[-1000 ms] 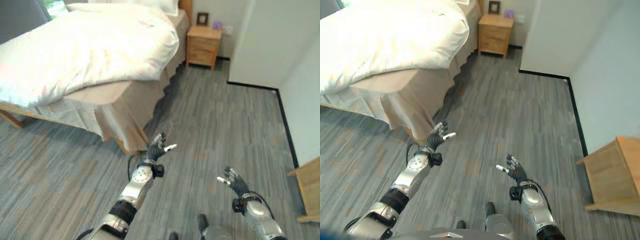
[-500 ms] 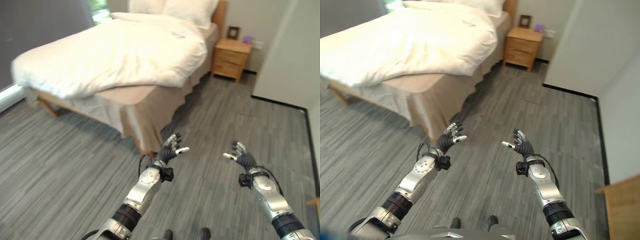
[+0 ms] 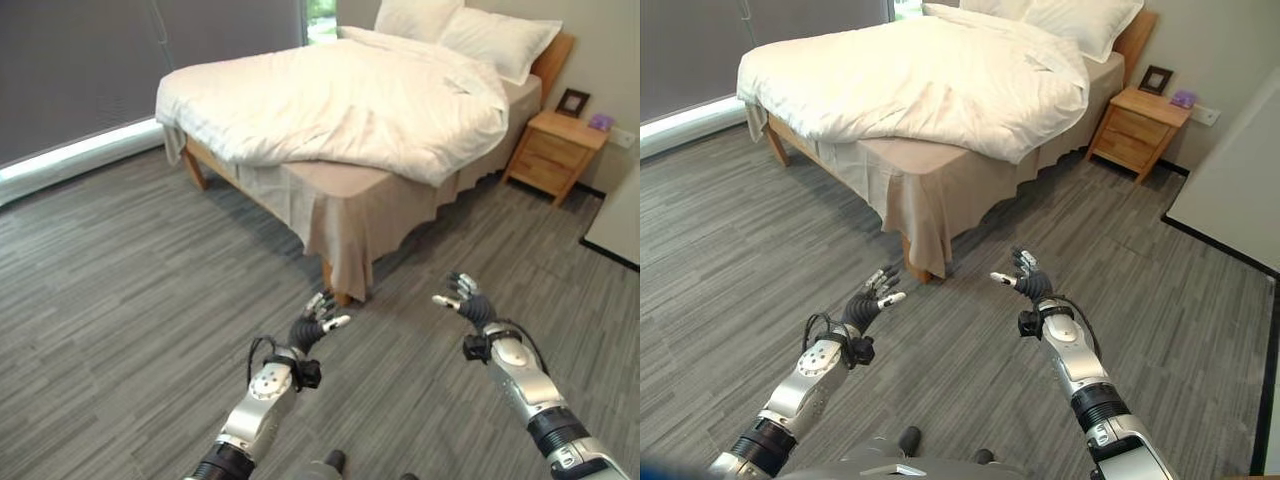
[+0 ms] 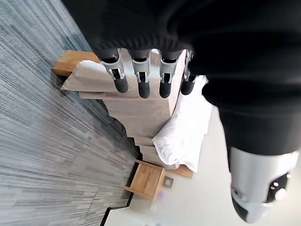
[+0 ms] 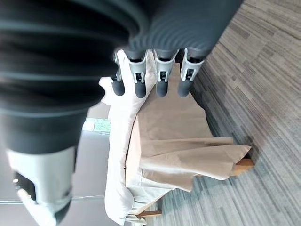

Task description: Making the bed.

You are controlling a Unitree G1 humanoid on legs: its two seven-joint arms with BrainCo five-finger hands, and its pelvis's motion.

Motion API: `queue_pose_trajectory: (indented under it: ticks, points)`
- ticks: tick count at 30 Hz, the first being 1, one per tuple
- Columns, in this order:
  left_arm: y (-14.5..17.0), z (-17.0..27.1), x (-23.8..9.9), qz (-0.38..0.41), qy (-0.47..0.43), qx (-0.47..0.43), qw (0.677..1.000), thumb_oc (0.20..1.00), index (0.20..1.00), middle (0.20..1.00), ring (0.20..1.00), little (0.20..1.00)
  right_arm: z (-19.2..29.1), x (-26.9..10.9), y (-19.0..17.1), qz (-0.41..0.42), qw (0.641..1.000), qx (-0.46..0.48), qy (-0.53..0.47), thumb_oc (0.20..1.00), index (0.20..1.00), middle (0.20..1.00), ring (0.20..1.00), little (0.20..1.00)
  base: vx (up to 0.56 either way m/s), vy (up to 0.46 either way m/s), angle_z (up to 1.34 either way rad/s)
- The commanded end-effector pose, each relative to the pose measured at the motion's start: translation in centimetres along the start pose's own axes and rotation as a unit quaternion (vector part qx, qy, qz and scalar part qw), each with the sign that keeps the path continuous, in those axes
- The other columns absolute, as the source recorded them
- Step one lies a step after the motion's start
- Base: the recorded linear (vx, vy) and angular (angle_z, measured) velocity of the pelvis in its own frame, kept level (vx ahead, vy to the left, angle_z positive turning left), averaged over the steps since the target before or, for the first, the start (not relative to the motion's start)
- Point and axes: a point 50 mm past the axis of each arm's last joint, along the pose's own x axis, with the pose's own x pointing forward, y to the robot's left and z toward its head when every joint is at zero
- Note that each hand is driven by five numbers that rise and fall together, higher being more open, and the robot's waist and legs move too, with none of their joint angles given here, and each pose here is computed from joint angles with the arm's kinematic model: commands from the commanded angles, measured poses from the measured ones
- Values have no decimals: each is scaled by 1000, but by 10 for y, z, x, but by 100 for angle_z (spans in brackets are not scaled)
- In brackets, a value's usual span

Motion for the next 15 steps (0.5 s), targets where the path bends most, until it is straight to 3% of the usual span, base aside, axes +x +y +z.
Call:
queue_pose_trajectory:
  ticks: [1, 4, 8, 15]
  points:
    - [55, -2, -24, 144, -32, -80, 986, 1000, 1000, 1000, 1000, 1000, -41, -66, -53, -161, 985, 59, 31, 1000, 1000, 1000, 1000, 1000, -76, -31, 2]
    - [34, 22, -5, 105, -84, -120, 984, 1000, 1000, 1000, 1000, 1000, -37, -67, -63, -185, 981, 61, 20, 1000, 1000, 1000, 1000, 1000, -120, -33, 33]
    - [30, 25, 0, 99, -86, -111, 985, 1000, 1000, 1000, 1000, 1000, -41, -69, -66, -197, 977, 72, 24, 1000, 1000, 1000, 1000, 1000, -7, 60, 16]
    - [68, 34, -13, 173, -105, -61, 978, 1000, 1000, 1000, 1000, 1000, -21, -56, -73, -193, 979, 67, -13, 1000, 1000, 1000, 1000, 1000, 76, 137, -10]
